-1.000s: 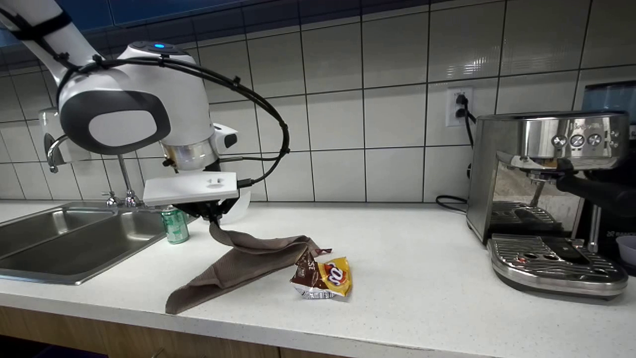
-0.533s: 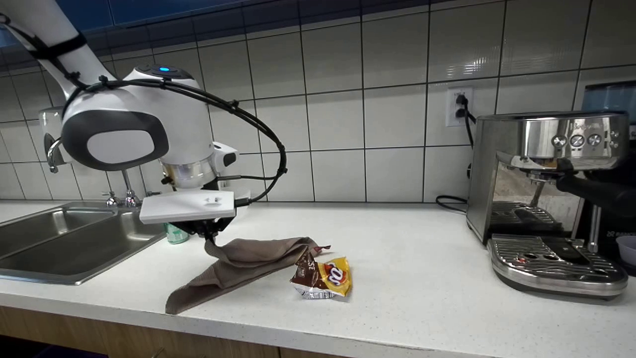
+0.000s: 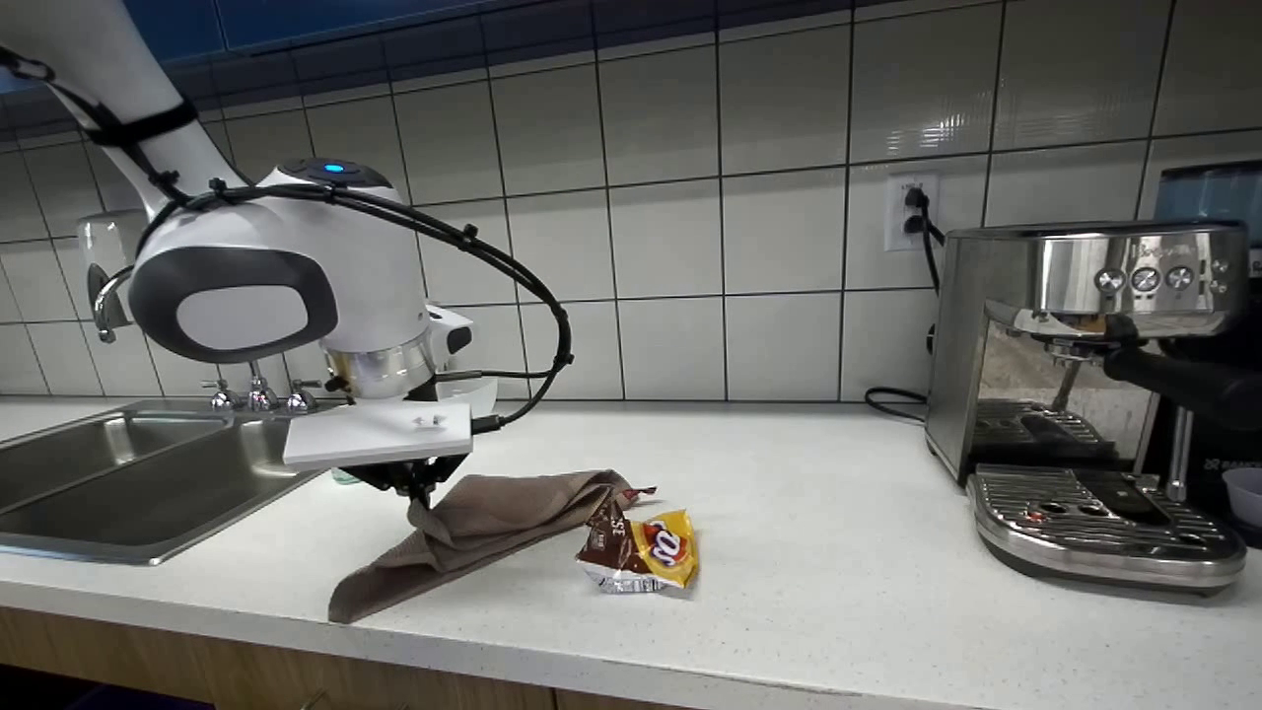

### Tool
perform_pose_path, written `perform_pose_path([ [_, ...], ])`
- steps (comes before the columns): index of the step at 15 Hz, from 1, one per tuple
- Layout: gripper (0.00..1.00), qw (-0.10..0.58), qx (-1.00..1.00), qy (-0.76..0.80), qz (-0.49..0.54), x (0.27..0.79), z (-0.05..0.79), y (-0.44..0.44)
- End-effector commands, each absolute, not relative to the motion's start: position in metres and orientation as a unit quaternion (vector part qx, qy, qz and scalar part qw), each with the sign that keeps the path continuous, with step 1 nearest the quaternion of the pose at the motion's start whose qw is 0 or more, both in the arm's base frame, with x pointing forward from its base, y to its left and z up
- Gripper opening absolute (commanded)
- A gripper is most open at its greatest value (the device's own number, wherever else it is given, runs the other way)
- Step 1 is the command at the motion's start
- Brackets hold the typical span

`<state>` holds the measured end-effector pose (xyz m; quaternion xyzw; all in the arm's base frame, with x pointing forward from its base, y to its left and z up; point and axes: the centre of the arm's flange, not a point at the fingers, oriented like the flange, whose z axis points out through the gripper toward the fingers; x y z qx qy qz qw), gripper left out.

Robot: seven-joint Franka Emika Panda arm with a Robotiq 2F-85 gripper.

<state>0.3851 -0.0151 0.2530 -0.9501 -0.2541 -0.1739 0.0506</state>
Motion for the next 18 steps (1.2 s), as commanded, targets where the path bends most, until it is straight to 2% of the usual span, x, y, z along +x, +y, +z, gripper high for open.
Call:
perform_pose_path([
  [1,0.01,0.041,-0.947,-0.26,-0.185,0.313,0.274,-0.022],
  [10,0.01,0.046,-0.937,-0.275,-0.209,0.308,0.278,-0.03],
  [11,0.1,0.046,-0.937,-0.276,-0.211,0.308,0.278,-0.031],
  [12,0.29,0.046,-0.936,-0.276,-0.214,0.307,0.279,-0.031],
  [18,0.72,0.049,-0.934,-0.266,-0.232,0.305,0.286,-0.033],
])
